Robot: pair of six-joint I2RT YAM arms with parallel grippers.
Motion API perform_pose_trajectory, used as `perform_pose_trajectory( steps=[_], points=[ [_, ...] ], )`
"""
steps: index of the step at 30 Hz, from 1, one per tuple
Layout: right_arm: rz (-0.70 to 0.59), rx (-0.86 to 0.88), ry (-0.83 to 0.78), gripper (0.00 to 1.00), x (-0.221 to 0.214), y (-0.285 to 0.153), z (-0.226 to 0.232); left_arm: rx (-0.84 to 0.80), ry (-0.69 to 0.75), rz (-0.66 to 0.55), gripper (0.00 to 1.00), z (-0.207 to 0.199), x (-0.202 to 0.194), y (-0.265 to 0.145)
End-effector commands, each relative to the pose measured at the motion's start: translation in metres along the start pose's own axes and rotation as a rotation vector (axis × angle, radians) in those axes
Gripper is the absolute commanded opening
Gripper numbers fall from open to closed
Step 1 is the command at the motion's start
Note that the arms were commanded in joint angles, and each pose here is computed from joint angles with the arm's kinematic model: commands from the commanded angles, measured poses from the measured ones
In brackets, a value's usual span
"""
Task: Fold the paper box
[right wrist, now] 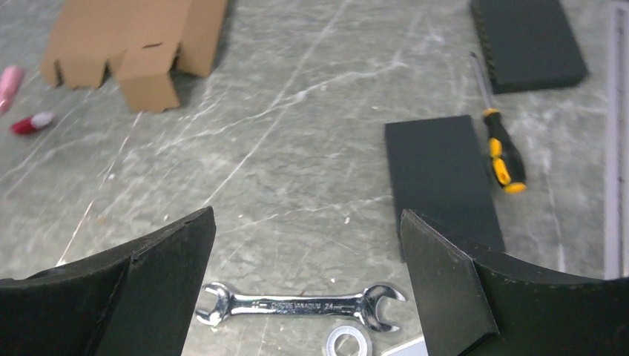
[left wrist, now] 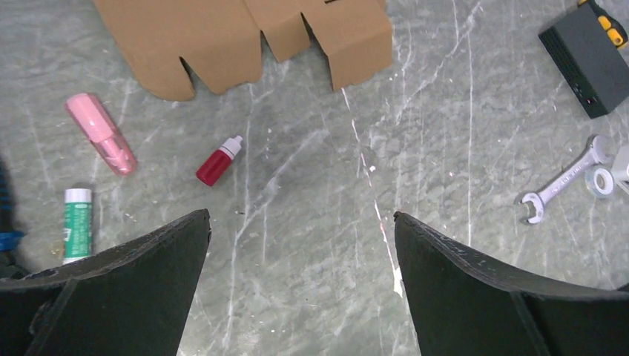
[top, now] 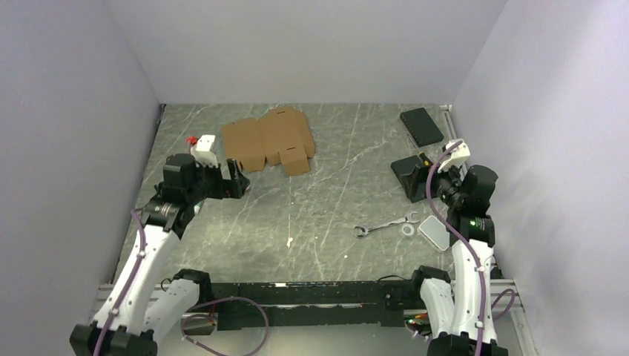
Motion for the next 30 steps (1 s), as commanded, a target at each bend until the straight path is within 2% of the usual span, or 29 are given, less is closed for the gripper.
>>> perform_pose_trajectory(
  steps=[1,3,6,12,16,19,25,30],
  points=[
    [0.000,0.314,-0.195,1.00,-0.006,-0.003,0.030,-0.080,-0.018,0.051,0.99,-0.012,0.022,0.012],
    [0.024,0.417,-0.257,1.00,-0.015,-0.006,0.040,-0.089,-0.005,0.115,0.99,-0.019,0.019,0.021],
    [0.036,0.481,-0.306,1.00,-0.023,-0.010,0.048,-0.043,0.047,0.189,0.99,-0.032,0.011,0.032],
    [0.036,0.486,-0.314,1.00,-0.027,-0.009,0.050,0.051,0.205,0.267,0.99,-0.057,0.014,0.051],
    [0.032,0.480,-0.326,1.00,-0.029,-0.009,0.048,0.048,0.301,0.316,0.99,-0.071,0.023,0.070],
    [0.031,0.473,-0.329,1.00,-0.031,-0.008,0.047,0.009,0.334,0.325,0.99,-0.081,0.032,0.082],
    [0.031,0.451,-0.332,1.00,-0.032,-0.006,0.044,-0.009,0.406,0.267,0.99,-0.089,0.049,0.119],
    [0.030,0.443,-0.333,1.00,-0.033,-0.005,0.042,0.024,0.458,0.333,0.99,-0.088,0.045,0.156]
  ],
)
Point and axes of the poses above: each gripper's point midway between its finger pads, its own y axis out along the fingers, its own z axis along the line the jaws close on, x = y × z, the point moved 5 cm from there along -y, back along the fingers, and after that the axes turned 7 degrees about y, right-handed, at the moved point
